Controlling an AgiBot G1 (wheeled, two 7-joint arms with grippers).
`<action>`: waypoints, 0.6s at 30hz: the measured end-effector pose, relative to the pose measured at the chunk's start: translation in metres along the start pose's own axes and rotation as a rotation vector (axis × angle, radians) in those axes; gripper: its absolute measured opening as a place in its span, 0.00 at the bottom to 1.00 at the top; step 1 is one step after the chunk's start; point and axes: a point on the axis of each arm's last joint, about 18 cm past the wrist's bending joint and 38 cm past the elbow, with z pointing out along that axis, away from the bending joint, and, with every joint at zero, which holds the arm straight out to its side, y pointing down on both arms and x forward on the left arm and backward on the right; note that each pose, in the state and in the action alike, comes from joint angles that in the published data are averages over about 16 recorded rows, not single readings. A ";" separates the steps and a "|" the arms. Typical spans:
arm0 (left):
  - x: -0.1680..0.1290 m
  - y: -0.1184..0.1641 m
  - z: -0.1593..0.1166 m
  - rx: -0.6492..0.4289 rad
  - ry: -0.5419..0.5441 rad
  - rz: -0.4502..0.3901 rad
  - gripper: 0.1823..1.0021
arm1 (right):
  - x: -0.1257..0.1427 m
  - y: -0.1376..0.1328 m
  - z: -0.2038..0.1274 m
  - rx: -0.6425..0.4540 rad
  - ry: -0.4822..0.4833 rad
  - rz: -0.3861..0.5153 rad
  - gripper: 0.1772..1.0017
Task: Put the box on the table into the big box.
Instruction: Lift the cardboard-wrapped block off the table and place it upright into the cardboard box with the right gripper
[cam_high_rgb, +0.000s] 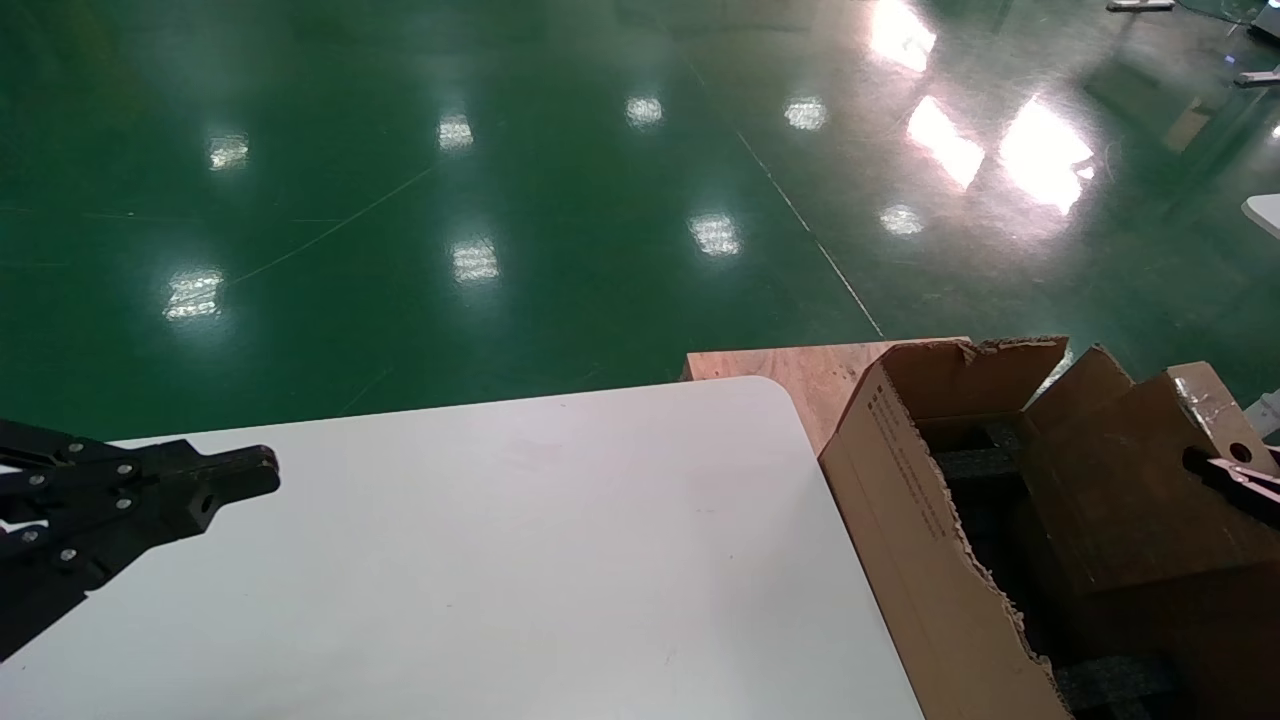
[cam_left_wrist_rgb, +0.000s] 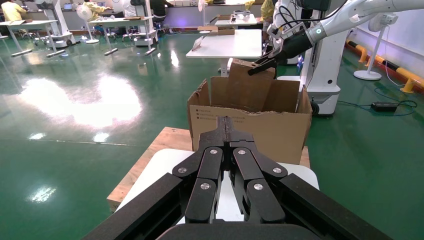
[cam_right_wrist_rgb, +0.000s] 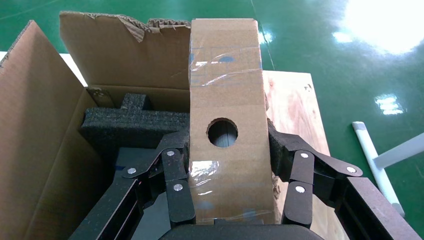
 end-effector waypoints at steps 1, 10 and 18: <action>0.000 0.000 0.000 0.000 0.000 0.000 0.01 | 0.000 0.000 -0.001 0.000 0.001 -0.001 0.35; 0.000 0.000 0.000 0.000 0.000 0.000 0.01 | 0.003 -0.003 -0.007 0.013 0.003 -0.012 0.35; 0.000 0.000 0.000 0.000 0.000 0.000 0.01 | 0.003 -0.006 -0.013 0.028 0.000 -0.015 0.35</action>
